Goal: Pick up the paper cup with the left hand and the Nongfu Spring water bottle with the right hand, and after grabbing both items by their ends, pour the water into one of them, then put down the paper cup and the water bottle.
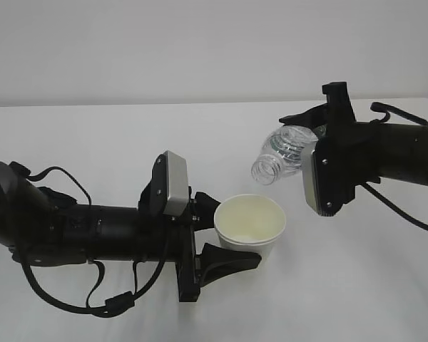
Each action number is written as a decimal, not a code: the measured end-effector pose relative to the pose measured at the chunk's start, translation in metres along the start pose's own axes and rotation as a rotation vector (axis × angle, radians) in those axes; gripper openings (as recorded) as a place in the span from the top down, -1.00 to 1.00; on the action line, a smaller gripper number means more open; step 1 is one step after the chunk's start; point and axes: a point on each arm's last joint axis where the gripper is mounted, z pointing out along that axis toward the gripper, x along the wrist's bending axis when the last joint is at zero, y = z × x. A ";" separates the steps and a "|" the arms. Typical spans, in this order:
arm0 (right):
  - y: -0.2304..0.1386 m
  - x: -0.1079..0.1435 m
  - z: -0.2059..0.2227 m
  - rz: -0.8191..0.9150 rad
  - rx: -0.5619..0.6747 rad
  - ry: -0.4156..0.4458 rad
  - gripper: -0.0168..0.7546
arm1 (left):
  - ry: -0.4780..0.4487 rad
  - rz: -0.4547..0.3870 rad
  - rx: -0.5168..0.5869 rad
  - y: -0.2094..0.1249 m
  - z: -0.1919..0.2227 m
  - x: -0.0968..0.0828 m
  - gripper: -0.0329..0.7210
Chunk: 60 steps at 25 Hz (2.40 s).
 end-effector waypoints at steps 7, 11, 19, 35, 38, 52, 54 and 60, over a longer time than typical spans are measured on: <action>0.000 -0.001 0.000 -0.032 -0.004 -0.007 -0.23 | 0.000 -0.002 0.000 0.000 0.000 0.000 -0.34; 0.001 -0.002 0.000 -0.060 -0.014 -0.025 -0.23 | 0.000 -0.002 0.000 0.000 0.000 0.000 -0.34; 0.002 -0.003 0.000 -0.104 -0.017 -0.039 -0.23 | 0.000 -0.007 0.000 0.000 0.000 0.000 -0.34; 0.001 -0.008 0.000 -0.153 -0.010 -0.083 -0.23 | -0.018 -0.015 0.001 0.001 0.004 -0.005 -0.34; 0.002 -0.008 0.000 -0.155 -0.010 -0.088 -0.23 | -0.018 -0.015 0.000 0.001 0.004 -0.004 -0.34; 0.002 -0.008 0.000 -0.166 -0.012 -0.092 -0.22 | -0.016 0.003 -0.016 0.010 0.002 -0.004 -0.34; 0.002 -0.009 0.000 -0.170 -0.017 -0.105 -0.22 | -0.016 0.003 -0.016 0.010 0.002 -0.004 -0.34; 0.003 -0.011 -0.001 -0.190 -0.021 -0.118 -0.22 | -0.016 0.003 -0.016 0.010 0.002 -0.004 -0.34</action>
